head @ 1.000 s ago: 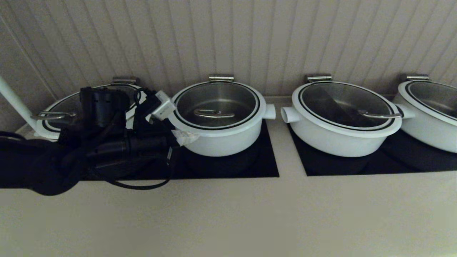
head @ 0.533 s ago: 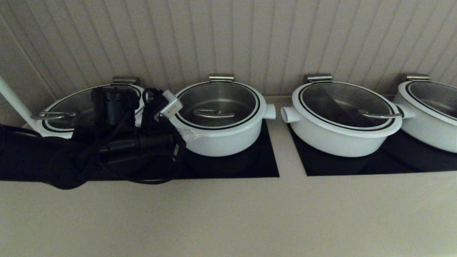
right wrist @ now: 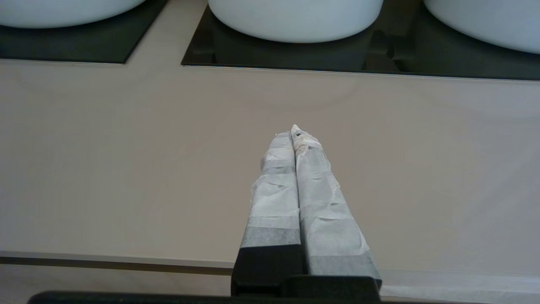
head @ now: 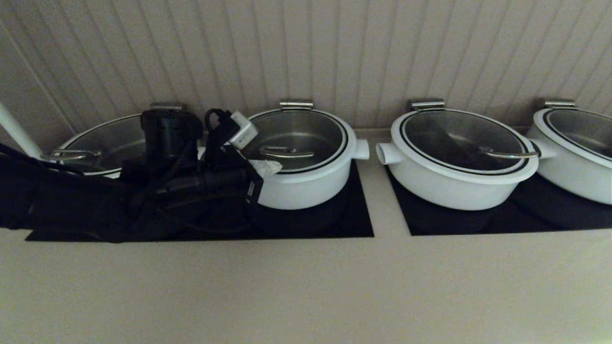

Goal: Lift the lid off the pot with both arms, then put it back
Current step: Open the food pot lid a small opening with the left arm

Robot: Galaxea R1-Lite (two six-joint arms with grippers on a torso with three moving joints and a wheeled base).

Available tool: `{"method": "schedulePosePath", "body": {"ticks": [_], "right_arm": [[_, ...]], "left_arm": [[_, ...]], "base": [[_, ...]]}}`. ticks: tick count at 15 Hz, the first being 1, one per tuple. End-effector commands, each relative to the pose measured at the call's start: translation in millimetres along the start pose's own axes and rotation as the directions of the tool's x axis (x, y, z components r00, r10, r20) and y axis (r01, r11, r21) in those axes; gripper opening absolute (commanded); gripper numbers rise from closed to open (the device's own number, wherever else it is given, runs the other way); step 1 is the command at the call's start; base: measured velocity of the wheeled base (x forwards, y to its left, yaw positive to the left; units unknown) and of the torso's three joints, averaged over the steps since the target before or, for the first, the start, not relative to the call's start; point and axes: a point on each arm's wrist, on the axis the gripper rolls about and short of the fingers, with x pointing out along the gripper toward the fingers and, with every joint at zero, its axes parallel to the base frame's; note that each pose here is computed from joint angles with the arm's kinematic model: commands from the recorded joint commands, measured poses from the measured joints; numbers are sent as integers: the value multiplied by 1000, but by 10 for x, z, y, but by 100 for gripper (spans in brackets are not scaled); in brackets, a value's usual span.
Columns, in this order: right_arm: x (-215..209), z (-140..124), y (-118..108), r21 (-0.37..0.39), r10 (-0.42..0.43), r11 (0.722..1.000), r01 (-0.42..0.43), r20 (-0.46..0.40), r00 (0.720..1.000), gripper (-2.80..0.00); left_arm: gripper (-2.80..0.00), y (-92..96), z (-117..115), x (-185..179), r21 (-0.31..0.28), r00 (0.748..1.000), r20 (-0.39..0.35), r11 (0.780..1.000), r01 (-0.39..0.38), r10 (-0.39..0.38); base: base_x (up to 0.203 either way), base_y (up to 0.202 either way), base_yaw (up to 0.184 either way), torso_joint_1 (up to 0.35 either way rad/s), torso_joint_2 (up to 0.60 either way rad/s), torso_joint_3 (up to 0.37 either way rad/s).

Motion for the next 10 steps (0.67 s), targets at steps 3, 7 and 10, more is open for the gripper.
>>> {"method": "schedulePosePath", "body": {"ticks": [3,7,10], "right_arm": [[1,1,0,0,1,1000,-1,-1,1000,-280],[1,1,0,0,1,1000,-1,-1,1000,-280],[1,1,0,0,1,1000,-1,-1,1000,-280]], "left_arm": [[-280,28,-17,124,7,1000,2,1000,4,-4],[-280,56,-45,198,6,1000,-7,1000,-12,12],[-280,75,-32,231,25,1000,0,1000,-15,15]], "base": [[0,0,0,0,0,0],[0,0,0,0,0,0],[0,0,0,0,0,0]]}}
